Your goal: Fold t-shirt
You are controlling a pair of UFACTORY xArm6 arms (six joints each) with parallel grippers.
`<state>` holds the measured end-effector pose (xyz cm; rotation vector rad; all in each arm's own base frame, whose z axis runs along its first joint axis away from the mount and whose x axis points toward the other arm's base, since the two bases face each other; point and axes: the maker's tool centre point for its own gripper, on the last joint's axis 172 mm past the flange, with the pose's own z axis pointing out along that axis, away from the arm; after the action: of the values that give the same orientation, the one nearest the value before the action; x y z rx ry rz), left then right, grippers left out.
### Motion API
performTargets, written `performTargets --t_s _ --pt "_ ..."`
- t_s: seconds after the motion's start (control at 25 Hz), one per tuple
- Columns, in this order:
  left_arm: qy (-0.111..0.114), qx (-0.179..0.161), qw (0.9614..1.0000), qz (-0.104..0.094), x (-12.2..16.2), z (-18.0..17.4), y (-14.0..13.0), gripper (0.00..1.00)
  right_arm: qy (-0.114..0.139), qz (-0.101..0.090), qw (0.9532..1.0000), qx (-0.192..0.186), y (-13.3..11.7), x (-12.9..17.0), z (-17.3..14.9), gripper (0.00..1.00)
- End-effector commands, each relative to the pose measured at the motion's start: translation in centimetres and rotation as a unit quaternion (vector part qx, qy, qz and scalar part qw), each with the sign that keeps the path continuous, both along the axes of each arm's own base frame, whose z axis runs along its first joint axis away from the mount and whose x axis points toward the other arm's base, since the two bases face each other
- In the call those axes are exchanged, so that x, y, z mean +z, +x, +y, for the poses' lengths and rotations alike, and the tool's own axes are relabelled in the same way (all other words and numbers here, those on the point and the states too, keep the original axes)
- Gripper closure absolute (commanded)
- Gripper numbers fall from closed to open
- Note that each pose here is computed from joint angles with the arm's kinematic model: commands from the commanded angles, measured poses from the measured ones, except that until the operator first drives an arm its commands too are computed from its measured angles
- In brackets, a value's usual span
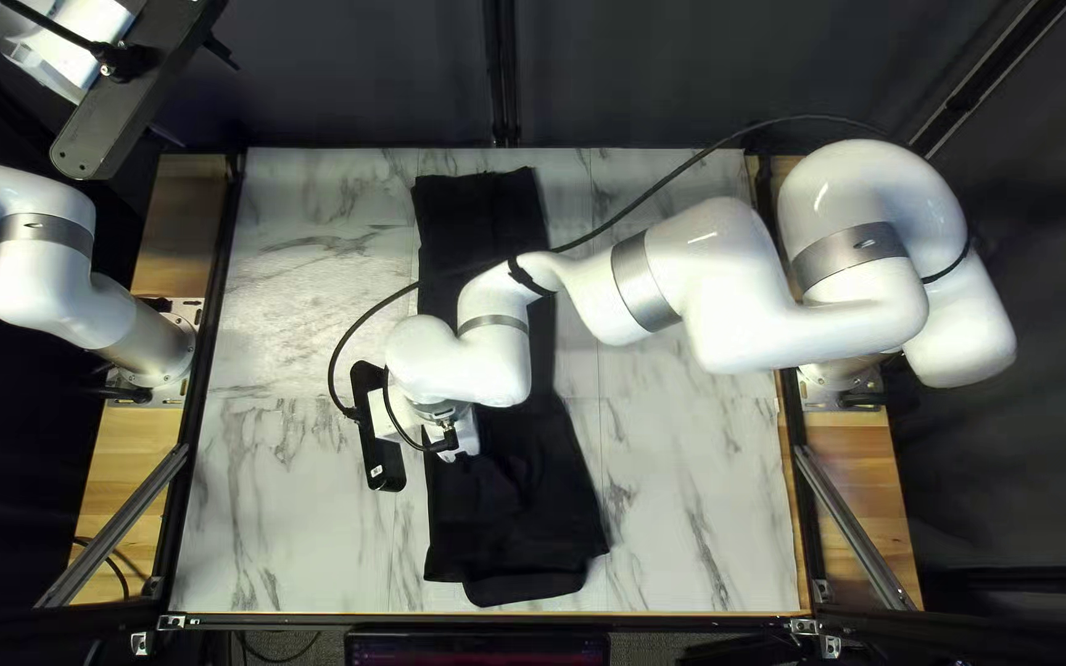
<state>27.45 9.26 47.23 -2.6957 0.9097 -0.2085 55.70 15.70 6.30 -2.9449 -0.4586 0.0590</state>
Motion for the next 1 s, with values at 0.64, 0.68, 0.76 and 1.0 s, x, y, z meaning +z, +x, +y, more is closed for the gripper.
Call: performTargets --t_s 0.64,0.68,0.76,1.0 --pt "0.000 0.000 1.0000 0.000 0.0 0.0 0.0 0.00 -0.075 -0.073 0.9928 -0.060 -1.8 1.9 -0.9 1.00" --pt "0.000 0.000 1.0000 0.000 0.0 0.0 0.0 0.00 -0.082 -0.079 0.9914 -0.064 -1.7 2.3 -1.0 1.00" --pt "0.000 0.000 1.0000 0.000 0.0 0.0 0.0 0.00 -0.089 -0.088 0.9898 -0.067 -1.5 2.5 -1.1 1.00" --pt "0.000 0.000 1.0000 0.000 0.0 0.0 0.0 0.00 -0.092 -0.080 0.9901 -0.069 -1.2 -0.1 -2.0 0.51"
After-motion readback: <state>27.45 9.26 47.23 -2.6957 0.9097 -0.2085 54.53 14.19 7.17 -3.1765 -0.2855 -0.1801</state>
